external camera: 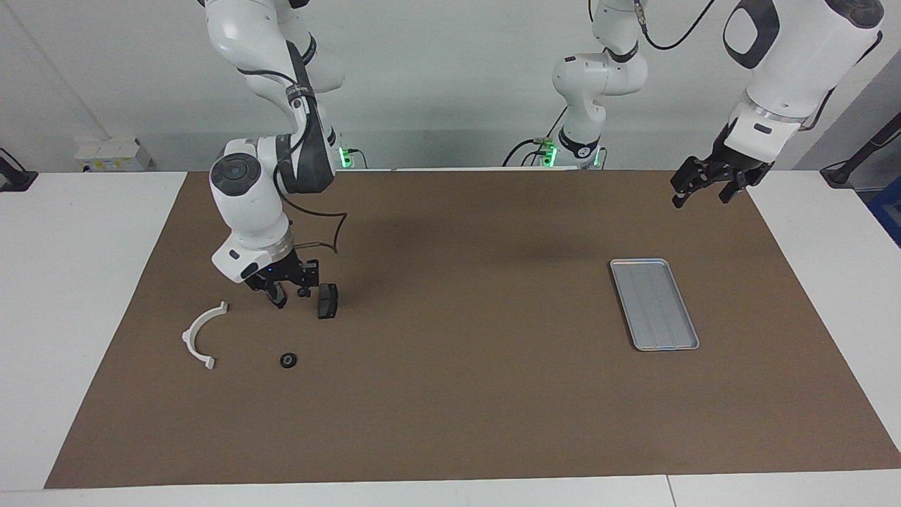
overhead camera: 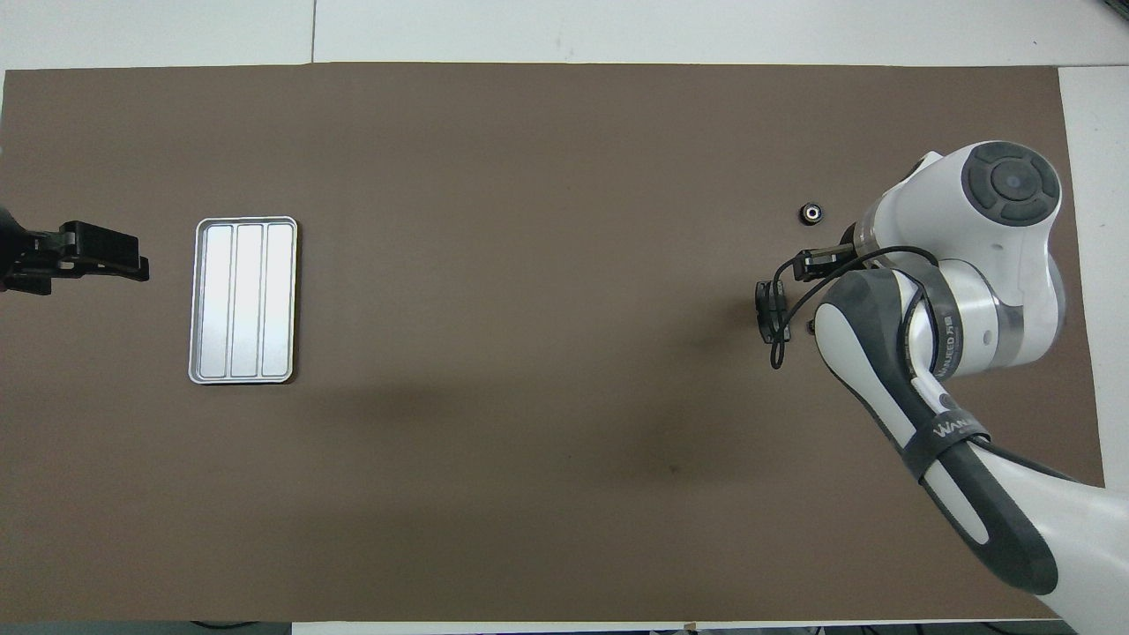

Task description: Pick bearing gear from pile to tray

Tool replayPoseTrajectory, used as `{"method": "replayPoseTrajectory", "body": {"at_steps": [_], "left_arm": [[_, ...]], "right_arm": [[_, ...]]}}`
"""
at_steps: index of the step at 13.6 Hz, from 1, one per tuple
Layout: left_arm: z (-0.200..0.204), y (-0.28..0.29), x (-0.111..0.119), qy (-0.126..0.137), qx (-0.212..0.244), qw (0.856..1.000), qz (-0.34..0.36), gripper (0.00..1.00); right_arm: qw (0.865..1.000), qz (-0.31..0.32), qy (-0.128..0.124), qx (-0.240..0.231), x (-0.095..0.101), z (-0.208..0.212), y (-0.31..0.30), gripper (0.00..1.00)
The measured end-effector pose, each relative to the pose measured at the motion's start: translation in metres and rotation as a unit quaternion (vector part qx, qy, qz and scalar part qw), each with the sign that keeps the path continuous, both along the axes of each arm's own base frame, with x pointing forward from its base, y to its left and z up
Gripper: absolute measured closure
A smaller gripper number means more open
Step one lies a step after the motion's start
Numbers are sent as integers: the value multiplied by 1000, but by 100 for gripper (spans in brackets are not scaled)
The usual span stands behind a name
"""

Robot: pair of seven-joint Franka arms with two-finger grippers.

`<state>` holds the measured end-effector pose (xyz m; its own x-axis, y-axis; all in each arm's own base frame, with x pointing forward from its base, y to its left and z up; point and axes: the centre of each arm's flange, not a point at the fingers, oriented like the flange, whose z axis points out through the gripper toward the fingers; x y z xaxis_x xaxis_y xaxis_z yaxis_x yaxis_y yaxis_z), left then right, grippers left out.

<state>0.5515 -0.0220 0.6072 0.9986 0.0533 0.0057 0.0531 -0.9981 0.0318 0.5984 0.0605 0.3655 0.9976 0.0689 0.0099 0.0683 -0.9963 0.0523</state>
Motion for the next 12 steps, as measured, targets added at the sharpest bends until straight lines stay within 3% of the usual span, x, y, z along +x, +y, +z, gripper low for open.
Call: {"method": "replayPoseTrajectory", "body": {"at_steps": [4, 9, 10, 12], "left_arm": [[0, 0, 0, 0, 0, 1000, 0, 0], [0, 0, 0, 0, 0, 1000, 0, 0], [0, 0, 0, 0, 0, 1000, 0, 0], [0, 0, 0, 0, 0, 1000, 0, 0]], "right_arm": [[1000, 0, 0, 0, -4, -22, 3, 30], [1000, -6, 23, -2, -20, -44, 6, 30], [1000, -6, 27, -3, -23, -48, 6, 22], [999, -6, 33, -3, -29, -52, 5, 20]]}}
